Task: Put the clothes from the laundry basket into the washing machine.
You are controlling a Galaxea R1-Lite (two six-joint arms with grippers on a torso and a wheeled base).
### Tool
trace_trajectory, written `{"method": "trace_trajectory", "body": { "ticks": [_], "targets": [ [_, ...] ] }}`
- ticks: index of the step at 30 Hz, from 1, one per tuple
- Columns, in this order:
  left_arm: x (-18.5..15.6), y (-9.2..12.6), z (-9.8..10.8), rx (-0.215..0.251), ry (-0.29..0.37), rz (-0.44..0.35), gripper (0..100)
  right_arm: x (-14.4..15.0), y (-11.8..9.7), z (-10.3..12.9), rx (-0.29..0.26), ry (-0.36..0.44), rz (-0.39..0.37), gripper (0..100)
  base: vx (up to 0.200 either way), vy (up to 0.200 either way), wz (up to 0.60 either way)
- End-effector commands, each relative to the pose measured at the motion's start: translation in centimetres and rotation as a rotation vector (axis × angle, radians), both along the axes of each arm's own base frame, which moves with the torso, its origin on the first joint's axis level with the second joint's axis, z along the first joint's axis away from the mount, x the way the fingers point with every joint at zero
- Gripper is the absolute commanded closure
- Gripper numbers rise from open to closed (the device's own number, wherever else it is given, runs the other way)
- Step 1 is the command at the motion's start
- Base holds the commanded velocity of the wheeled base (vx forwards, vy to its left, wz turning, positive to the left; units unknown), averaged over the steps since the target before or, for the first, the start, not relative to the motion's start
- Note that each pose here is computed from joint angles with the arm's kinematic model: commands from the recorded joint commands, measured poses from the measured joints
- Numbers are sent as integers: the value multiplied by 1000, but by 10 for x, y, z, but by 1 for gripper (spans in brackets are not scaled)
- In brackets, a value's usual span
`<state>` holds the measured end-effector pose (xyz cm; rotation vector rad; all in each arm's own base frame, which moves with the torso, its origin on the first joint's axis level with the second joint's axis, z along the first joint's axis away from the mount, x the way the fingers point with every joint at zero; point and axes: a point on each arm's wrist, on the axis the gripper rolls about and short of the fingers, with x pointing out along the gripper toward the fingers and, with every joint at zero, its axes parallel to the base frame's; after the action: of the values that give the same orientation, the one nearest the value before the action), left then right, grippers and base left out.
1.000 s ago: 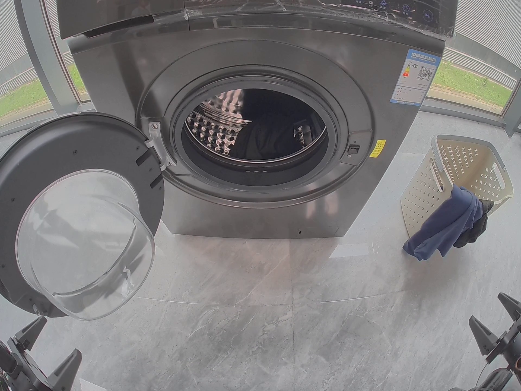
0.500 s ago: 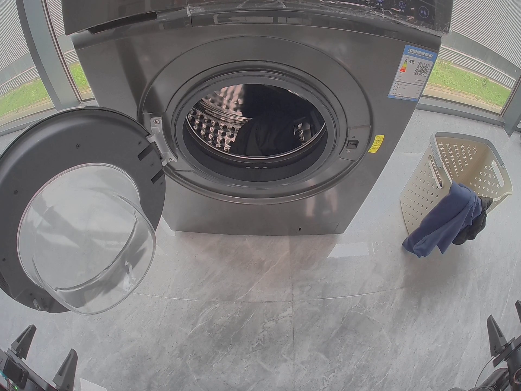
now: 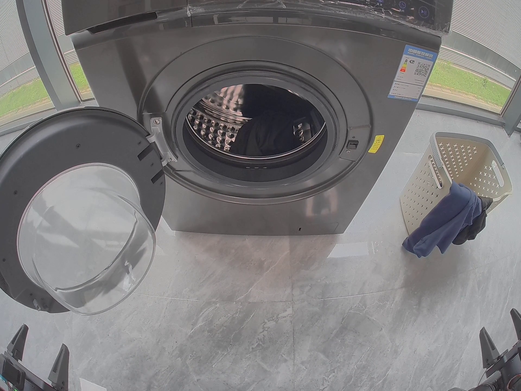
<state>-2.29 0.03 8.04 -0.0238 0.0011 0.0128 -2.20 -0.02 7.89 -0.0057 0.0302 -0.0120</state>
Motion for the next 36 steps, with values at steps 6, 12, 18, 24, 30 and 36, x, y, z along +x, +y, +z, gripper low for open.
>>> {"method": "trace_trajectory", "body": {
  "ticks": [6,12,18,24,30,36],
  "targets": [
    [0,0,-5,-5,3,1,0,-1,0,-4,2,-26,-6,0,0,-200,0],
    [0,0,-5,-11,3,1,0,-1,0,-4,2,-26,-6,0,0,-200,0],
    [0,0,-5,-15,2,1,0,-1,0,-4,2,-26,-5,0,0,-200,0],
    [0,0,-5,-21,2,3,0,-1,0,-4,2,-26,-6,0,0,-200,0],
    [0,0,-5,-24,1,3,0,-1,0,-4,2,-26,-6,0,0,-200,0],
    [0,0,-5,-25,1,3,0,-1,0,-4,2,-26,-6,0,0,-200,0]
  ]
}}
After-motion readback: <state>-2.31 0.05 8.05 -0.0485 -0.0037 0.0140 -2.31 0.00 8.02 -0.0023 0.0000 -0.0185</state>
